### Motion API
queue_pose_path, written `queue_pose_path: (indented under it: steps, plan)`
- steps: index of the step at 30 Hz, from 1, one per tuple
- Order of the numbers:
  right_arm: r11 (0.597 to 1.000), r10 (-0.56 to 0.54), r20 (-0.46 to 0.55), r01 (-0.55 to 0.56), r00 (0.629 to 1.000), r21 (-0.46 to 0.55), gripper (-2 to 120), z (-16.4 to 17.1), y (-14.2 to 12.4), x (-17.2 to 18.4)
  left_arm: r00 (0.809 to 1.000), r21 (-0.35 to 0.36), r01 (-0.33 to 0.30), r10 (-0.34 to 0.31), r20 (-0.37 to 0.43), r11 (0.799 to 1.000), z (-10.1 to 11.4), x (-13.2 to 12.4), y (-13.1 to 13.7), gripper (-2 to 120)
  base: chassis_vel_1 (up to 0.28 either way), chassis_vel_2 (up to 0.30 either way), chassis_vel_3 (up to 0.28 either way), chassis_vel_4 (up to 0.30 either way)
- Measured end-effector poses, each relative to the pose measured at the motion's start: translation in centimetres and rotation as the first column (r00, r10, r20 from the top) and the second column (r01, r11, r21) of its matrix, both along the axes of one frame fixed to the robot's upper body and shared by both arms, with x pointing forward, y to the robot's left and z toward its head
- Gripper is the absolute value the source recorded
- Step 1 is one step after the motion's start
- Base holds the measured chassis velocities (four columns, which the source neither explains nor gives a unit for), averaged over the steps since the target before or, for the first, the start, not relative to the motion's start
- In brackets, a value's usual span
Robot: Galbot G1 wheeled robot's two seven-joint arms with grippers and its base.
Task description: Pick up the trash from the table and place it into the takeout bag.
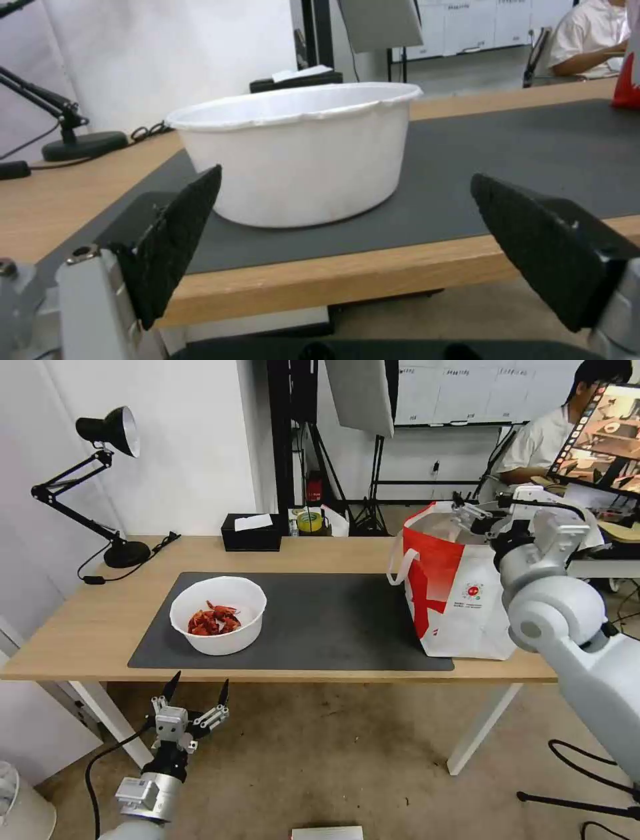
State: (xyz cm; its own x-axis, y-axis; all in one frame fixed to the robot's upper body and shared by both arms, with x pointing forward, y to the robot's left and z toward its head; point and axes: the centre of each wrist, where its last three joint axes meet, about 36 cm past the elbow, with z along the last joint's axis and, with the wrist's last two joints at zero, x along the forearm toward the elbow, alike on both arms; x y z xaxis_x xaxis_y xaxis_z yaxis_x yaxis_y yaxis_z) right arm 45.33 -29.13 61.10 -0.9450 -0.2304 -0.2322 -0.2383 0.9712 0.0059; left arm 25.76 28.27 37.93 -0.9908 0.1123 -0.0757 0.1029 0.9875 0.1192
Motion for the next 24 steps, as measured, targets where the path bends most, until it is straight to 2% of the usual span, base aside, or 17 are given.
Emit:
queue_pose_path:
  steps: [1, 2, 7, 10, 11, 14, 17, 18, 19, 21, 22, 23, 24]
  plan:
    - [1.0, 0.018, 0.005, -0.018, 1.0, 0.002, 100, -0.2, 0.0, -0.2, 1.0, 0.0, 0.0, 0.0, 0.001, 1.0, 0.0, 0.0, 0.0, 100, 0.0, 0.0, 0.0, 0.0]
    - [0.993, 0.115, 0.036, -0.115, 0.993, 0.019, 100, -1.6, 0.0, -1.7, 1.0, -0.002, -0.001, 0.001, 0.005, 1.0, 0.1, 0.1, 0.0, 100, 0.0, 0.0, 0.0, 0.0]
    - [0.977, 0.203, 0.074, -0.207, 0.976, 0.045, 100, -3.6, -0.2, -3.6, 1.0, -0.004, -0.002, 0.002, 0.009, 1.0, 0.1, 0.1, 0.0, 100, 0.0, 0.0, 0.0, 0.0]
    - [0.965, 0.256, 0.099, -0.26, 0.961, 0.026, 100, -7.4, -1.0, -5.9, 1.0, -0.007, -0.003, 0.003, 0.01, 1.0, 0.1, 0.1, -0.1, 100, 0.0, 0.0, 0.0, 0.0]
    - [0.965, 0.256, 0.099, -0.26, 0.961, 0.026, 100, -7.4, -1.0, -5.9, 1.0, -0.007, -0.003, 0.003, 0.01, 1.0, 0.1, 0.1, -0.1, 100, 0.0, 0.0, 0.0, 0.0]
    - [0.966, 0.258, 0.09, -0.258, 0.962, -0.011, 100, -11.9, -2.4, -8.6, 1.0, -0.009, -0.008, 0.008, 0.011, 1.0, 0.0, -0.1, -0.1, 100, 0.0, 0.0, 0.0, 0.0]
    - [0.968, 0.249, 0.082, -0.249, 0.965, -0.013, 100, -13.5, -2.7, -9.6, 1.0, -0.01, -0.009, 0.009, 0.012, 1.0, 0.0, -0.3, -0.1, 100, 0.0, 0.0, 0.0, 0.0]
    - [0.972, 0.235, 0.044, -0.235, 0.971, -0.004, 100, -16.1, -3.2, -11.6, 1.0, -0.011, -0.011, 0.011, 0.013, 1.0, -0.2, -0.4, -0.1, 100, 0.0, 0.0, 0.0, 0.0]
    - [0.972, 0.235, 0.044, -0.235, 0.971, -0.004, 100, -16.1, -3.2, -11.6, 1.0, -0.011, -0.011, 0.011, 0.013, 1.0, -0.2, -0.4, -0.1, 100, 0.0, 0.0, 0.0, 0.0]
    - [0.978, 0.21, 0.008, -0.21, 0.978, 0.008, 100, -18.3, -3.5, -13.4, 1.0, -0.01, -0.011, 0.011, 0.011, 1.0, -0.3, -0.4, -0.1, 100, 0.0, 0.0, 0.0, 0.0]
    - [0.986, 0.168, -0.022, -0.168, 0.986, 0.01, 100, -21.0, -3.7, -15.5, 1.0, -0.01, -0.01, 0.011, 0.008, 1.0, -0.4, -0.5, -0.1, 100, 0.0, 0.0, 0.0, 0.0]
    - [0.986, 0.168, -0.022, -0.168, 0.986, 0.01, 100, -21.0, -3.7, -15.5, 1.0, -0.01, -0.01, 0.011, 0.008, 1.0, -0.4, -0.5, -0.1, 100, 0.0, 0.0, 0.0, 0.0]
    - [0.99, 0.141, -0.037, -0.141, 0.989, 0.005, 100, -22.4, -3.7, -16.5, 1.0, -0.01, -0.011, 0.011, 0.007, 1.0, -0.5, -0.5, -0.1, 100, 0.0, 0.0, 0.0, 0.0]
